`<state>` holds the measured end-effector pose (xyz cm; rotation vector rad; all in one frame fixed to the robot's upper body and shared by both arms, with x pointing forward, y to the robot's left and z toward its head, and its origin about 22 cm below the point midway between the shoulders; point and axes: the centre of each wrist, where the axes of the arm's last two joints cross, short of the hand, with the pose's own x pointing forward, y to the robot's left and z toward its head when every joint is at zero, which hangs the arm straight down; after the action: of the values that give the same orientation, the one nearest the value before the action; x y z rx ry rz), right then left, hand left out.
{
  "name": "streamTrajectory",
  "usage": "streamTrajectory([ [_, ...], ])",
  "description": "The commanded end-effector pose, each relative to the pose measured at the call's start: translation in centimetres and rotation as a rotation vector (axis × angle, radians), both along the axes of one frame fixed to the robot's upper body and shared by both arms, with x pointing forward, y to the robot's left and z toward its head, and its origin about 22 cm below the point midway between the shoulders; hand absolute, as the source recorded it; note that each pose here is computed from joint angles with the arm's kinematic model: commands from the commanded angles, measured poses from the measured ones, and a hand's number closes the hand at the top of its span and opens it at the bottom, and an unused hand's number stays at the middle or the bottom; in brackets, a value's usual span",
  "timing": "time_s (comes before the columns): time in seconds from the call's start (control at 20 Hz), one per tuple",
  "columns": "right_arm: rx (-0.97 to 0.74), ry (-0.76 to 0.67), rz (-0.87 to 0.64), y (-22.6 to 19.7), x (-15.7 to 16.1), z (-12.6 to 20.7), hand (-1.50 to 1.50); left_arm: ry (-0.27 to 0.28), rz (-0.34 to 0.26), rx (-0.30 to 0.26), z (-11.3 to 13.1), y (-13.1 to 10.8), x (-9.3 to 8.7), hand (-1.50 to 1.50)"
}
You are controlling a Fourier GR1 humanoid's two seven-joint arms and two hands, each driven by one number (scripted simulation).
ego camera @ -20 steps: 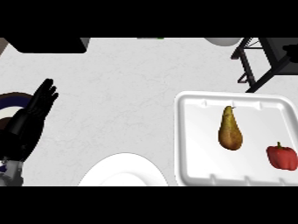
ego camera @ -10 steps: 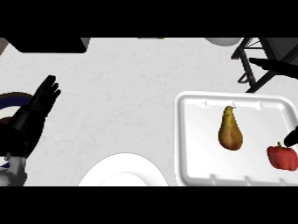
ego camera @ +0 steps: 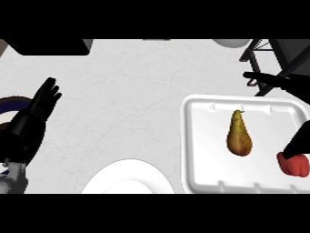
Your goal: Pick the pear from the tray and place it in the tiered shelf
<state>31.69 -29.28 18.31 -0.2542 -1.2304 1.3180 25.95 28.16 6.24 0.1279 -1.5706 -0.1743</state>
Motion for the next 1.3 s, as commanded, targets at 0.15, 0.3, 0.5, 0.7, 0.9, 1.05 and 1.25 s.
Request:
streamTrajectory([
  [0.15, -0.123, 0.087, 0.033, 1.8, -0.3, -0.6, -1.5, 0.002, 0.001, 0.023, 0.6, 0.0, 0.7, 0.0],
  [0.3, -0.179, 0.098, 0.03, 0.8, -0.6, -1.2, -1.5, 0.011, -0.006, -0.015, 0.7, -0.1, -1.2, 0.0],
  [0.5, -0.255, 0.031, 0.015, 4.0, -0.4, -1.5, -1.5, 0.011, -0.005, 0.001, -1.5, -1.5, 0.2, 0.0],
  [0.7, -0.327, 0.028, -0.028, 1.7, 0.0, -3.0, -1.5, 0.012, -0.001, -0.012, -0.8, 0.2, -1.5, 0.0],
  [0.9, -0.364, 0.07, -0.027, 1.6, -0.4, -3.7, -1.5, 0.011, -0.001, 0.015, 0.4, 0.6, 0.0, 0.0],
  [1.05, -0.369, 0.115, -0.021, 0.6, 0.2, -4.1, -1.5, 0.006, 0.006, -0.004, 0.3, 1.4, 0.5, 0.0],
  [1.25, -0.372, 0.117, -0.021, 1.8, 0.9, -5.5, -1.5, -0.005, -0.017, 0.013, 0.4, 0.2, -1.1, 0.0],
])
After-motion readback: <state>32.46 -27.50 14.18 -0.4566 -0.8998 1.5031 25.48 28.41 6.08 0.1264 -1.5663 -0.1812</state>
